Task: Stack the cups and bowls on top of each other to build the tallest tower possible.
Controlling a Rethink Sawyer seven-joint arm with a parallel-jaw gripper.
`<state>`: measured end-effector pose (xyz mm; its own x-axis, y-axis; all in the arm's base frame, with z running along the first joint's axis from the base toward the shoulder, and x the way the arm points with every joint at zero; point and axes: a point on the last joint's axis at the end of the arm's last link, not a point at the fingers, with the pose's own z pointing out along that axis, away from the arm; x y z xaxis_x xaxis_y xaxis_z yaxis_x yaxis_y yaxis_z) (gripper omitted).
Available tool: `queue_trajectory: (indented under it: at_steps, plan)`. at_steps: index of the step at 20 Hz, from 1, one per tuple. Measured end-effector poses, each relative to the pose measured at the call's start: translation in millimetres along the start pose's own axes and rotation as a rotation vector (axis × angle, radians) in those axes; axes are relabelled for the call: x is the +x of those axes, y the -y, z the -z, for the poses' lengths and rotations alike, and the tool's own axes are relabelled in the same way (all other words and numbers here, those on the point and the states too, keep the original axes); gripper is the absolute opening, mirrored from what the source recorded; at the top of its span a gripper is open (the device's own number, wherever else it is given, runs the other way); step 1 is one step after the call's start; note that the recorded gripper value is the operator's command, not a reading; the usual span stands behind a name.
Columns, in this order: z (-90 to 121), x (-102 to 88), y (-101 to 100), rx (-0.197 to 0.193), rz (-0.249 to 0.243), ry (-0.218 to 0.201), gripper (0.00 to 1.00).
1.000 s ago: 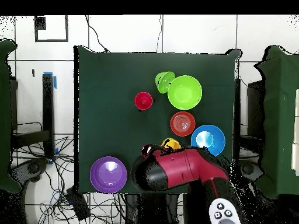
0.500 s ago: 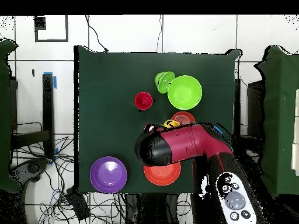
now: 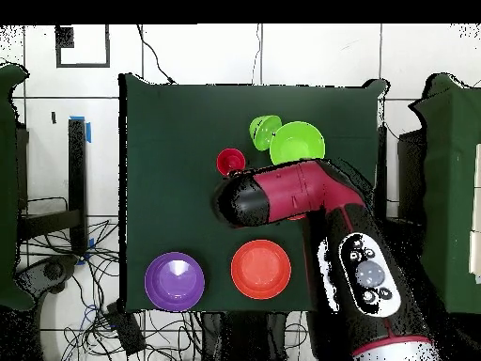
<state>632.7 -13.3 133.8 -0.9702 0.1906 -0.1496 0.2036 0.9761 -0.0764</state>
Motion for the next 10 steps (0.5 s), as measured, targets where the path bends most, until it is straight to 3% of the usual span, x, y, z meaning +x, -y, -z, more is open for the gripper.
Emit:
queue_trajectory:
  at_steps: [10]
  plan:
    - [3,-27.1,-35,0.004,0.007,-0.019,0.00]
